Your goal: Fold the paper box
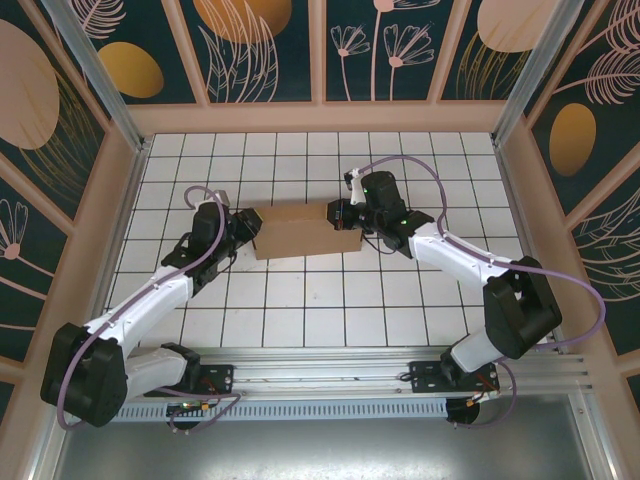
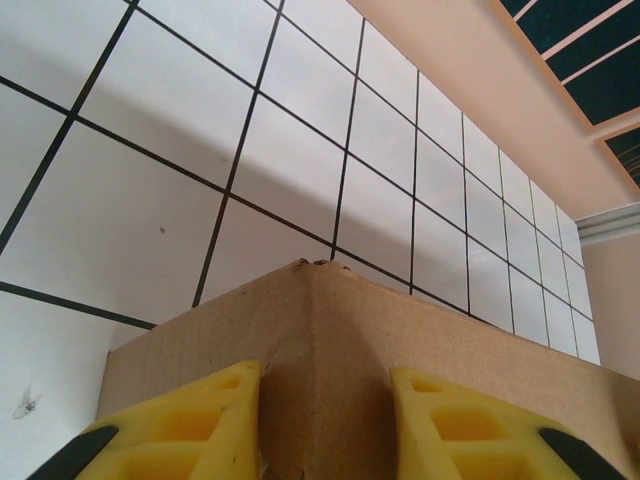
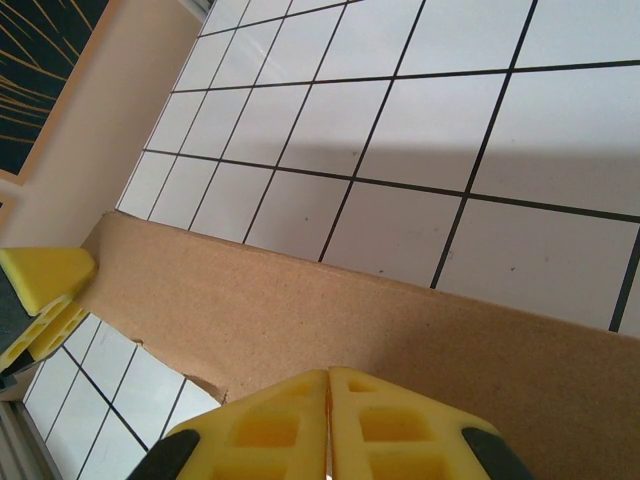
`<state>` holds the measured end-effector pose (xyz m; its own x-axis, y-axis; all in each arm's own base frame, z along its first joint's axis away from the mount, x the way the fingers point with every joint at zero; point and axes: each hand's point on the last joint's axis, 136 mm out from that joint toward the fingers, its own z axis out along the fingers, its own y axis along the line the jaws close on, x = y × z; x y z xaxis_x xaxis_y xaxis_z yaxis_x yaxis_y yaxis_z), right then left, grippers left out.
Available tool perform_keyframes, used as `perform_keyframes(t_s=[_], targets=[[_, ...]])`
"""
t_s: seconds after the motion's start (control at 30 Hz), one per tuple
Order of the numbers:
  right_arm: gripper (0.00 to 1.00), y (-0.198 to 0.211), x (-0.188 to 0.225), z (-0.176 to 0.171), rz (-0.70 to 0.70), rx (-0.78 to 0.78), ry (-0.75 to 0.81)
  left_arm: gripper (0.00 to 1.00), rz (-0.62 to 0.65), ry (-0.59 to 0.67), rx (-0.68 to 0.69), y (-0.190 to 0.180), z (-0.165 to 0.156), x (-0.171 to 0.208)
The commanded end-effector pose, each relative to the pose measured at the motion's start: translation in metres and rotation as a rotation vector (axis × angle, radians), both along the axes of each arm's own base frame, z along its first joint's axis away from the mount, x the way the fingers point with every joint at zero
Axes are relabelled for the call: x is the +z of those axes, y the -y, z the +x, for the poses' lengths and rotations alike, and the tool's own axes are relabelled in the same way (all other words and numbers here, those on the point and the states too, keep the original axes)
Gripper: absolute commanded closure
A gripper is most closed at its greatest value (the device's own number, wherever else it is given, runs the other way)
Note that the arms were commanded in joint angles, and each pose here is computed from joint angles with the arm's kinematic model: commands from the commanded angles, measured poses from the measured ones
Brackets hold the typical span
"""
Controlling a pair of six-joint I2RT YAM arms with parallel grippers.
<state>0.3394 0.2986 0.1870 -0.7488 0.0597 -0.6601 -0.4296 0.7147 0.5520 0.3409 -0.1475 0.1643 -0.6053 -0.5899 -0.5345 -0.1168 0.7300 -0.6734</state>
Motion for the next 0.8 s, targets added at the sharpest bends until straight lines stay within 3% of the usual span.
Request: perform_keyframes(t_s=[0.0, 0.17, 0.53, 0.77], targets=[[0.90, 0.004, -0.050, -0.023, -0.090, 0.018, -0.175, 0.65, 0.014, -0.143, -0.086, 0.012, -0.026, -0.030], [0.83, 0.004, -0.028, -0.016, -0.073, 0.019, -0.137, 0.51, 0.121, -0.095, -0.060, -0.002, -0.020, -0.005], [0.65, -0.006, 0.022, -0.006, -0.028, 0.067, -0.063, 0.41, 0.201, -0.056, -0.067, -0.005, -0.009, 0.022], [0.59, 0.006, 0.055, 0.002, -0.015, 0.067, 0.012, 0.36, 0.252, 0.008, -0.067, -0.008, -0.001, 0.054]])
